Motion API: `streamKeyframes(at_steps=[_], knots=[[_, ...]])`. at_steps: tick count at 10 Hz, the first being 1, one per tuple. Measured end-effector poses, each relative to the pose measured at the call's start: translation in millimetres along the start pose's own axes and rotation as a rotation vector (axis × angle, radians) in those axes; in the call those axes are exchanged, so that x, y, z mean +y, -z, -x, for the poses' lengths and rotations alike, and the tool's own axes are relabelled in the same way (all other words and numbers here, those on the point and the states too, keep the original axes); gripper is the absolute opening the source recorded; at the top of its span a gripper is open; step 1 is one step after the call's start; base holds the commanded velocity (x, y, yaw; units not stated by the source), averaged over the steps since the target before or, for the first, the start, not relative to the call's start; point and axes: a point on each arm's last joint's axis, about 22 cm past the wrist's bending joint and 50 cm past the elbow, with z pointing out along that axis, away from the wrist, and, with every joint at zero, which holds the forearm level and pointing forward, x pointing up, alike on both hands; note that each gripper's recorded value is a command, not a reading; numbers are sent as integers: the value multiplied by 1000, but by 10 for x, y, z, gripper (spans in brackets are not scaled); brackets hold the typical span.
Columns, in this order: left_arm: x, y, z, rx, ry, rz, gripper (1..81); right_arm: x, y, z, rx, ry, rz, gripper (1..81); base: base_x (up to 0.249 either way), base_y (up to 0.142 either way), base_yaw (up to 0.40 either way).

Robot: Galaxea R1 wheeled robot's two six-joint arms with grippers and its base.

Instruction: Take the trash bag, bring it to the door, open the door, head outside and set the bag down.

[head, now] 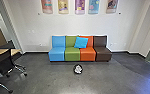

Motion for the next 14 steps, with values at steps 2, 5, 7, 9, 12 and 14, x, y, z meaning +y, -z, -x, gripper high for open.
streamKeyframes(at_steps=[2,5,7,9,12,14], knots=[[0,0,2,0,0,0,811,-3,-1,0,1,0,0,811,250,-75,0],[-7,2,1,0,0,-1,811,-9,-2,-5,1,0,-1,811,251,-75,0],[-6,1,1,0,0,-1,811,-7,-2,-2,1,0,-1,811,251,-77,0],[-3,1,1,0,0,0,811,-7,-2,-2,1,0,-1,811,252,-77,0],[-3,1,1,0,0,0,811,-3,-1,-2,1,0,0,811,252,-20,0],[25,-6,4,-1,0,4,811,22,7,1,0,0,3,811,252,0,0]])
